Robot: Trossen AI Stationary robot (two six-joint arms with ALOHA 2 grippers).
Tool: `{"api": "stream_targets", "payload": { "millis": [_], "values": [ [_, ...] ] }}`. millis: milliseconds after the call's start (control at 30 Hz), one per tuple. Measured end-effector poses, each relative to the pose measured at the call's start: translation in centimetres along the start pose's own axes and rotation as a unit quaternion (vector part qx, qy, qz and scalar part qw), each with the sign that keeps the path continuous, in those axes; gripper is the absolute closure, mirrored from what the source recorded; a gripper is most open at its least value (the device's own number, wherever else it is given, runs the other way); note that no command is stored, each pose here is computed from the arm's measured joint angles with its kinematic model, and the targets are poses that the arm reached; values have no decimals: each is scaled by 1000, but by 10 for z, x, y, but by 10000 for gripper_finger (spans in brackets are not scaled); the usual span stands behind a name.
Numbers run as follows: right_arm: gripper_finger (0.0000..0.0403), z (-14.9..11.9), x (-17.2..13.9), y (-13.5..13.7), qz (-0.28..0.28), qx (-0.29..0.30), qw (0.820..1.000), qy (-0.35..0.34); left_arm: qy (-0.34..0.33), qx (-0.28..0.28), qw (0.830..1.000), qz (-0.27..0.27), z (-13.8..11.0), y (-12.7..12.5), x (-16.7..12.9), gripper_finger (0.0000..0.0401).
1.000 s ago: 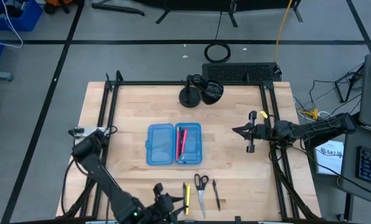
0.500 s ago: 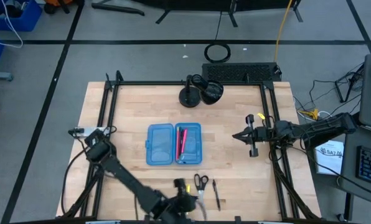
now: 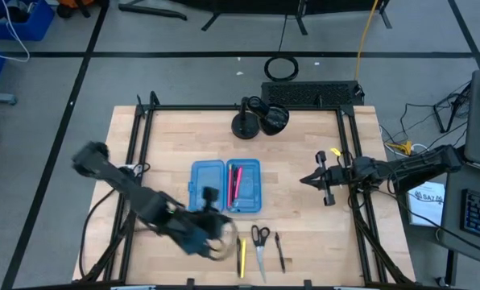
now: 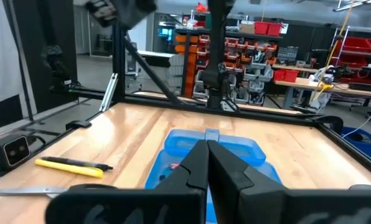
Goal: Pick & place school supplies into a supply box
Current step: Put the right black pen into the blue supply box
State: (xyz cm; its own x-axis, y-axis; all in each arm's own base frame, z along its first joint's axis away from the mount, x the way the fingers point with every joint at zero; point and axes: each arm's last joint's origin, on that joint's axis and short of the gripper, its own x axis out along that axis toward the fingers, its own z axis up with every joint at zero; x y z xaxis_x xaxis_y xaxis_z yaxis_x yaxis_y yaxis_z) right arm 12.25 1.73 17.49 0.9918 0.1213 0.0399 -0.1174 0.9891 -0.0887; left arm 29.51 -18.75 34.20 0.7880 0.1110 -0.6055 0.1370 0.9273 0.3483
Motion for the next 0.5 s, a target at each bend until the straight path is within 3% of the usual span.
{"api": "stream_targets", "payload": {
  "millis": [133,267,367,500],
  "values": [
    [403,-3,1,0,2,-1,1000,17,-132,-37,990,-34,-49,-14,-18,400],
    [403,-5,2,0,2,-1,1000,22,-228,-55,967,-98,-101,-33,-11,400],
    [403,-3,2,0,1,0,1000,15,-261,-71,956,-111,-127,-42,-10,400],
    [403,-2,2,0,1,29,1000,8,-242,-66,966,-70,-158,-54,-9,400]
  ]
}}
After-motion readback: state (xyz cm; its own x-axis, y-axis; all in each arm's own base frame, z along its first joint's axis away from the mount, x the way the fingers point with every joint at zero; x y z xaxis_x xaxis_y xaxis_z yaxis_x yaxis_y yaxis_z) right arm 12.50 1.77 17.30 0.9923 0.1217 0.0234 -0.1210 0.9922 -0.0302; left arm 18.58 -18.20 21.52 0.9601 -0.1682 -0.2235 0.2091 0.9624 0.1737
